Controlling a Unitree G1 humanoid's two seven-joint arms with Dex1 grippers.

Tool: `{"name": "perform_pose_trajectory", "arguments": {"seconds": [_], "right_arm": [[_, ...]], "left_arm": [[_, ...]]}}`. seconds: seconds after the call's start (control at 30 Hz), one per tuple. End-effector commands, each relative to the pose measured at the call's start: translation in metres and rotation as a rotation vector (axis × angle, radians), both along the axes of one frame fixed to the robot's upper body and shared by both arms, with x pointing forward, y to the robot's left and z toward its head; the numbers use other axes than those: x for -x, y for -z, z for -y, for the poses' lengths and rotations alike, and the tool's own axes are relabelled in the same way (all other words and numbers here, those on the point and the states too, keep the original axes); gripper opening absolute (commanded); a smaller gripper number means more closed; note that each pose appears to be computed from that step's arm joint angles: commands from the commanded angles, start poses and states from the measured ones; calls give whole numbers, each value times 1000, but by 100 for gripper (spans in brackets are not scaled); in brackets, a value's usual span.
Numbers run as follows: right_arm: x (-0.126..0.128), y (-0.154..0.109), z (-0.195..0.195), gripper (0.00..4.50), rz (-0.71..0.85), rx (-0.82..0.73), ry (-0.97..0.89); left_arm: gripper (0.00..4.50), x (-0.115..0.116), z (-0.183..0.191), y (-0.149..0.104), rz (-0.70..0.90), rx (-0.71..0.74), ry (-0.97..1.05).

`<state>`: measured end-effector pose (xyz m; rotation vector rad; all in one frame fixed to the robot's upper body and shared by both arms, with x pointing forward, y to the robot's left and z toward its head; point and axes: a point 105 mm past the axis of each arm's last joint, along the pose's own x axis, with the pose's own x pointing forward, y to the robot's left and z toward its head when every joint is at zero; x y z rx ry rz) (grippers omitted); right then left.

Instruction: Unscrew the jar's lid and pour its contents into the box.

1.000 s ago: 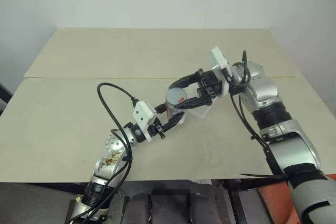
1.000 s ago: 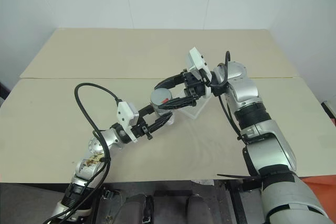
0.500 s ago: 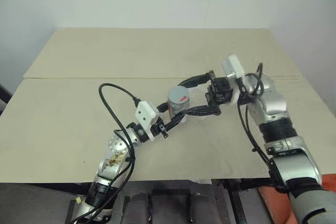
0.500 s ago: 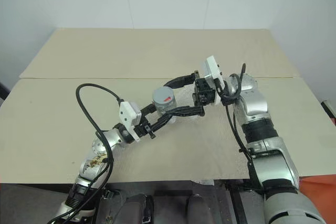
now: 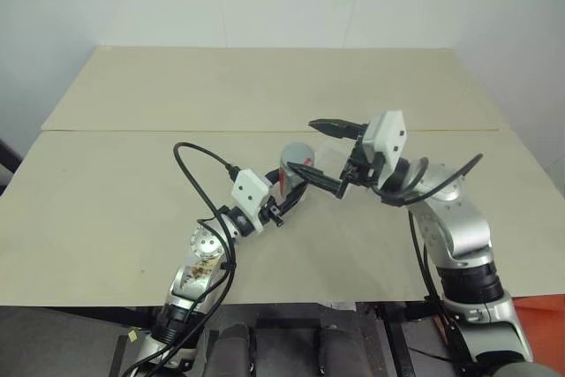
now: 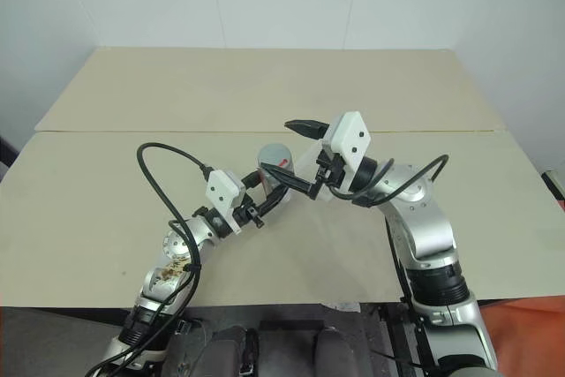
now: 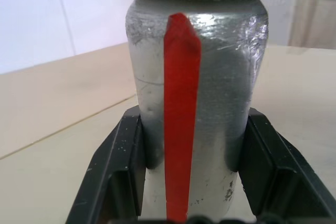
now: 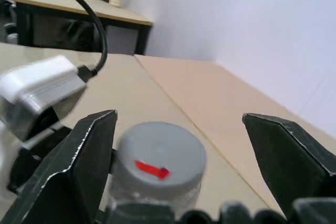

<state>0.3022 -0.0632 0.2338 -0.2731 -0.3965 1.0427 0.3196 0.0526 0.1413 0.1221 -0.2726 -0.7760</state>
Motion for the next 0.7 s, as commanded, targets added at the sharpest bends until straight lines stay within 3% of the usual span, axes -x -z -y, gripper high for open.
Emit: {"name": "perform_pose_trajectory", "arguments": {"seconds": [0.03,0.37,0.7], "right_arm": [[12,-18,-11,446,1,-96,52],[4,10,-23,446,-57,-39,160],[-7,12,-20,446,-85,-80,218]], "left_arm": [[205,-2,0,-12,58,19,-26],[205,-2,0,-14,64,26,-30],[205,-1,-2,-13,65,24,-39]]}}
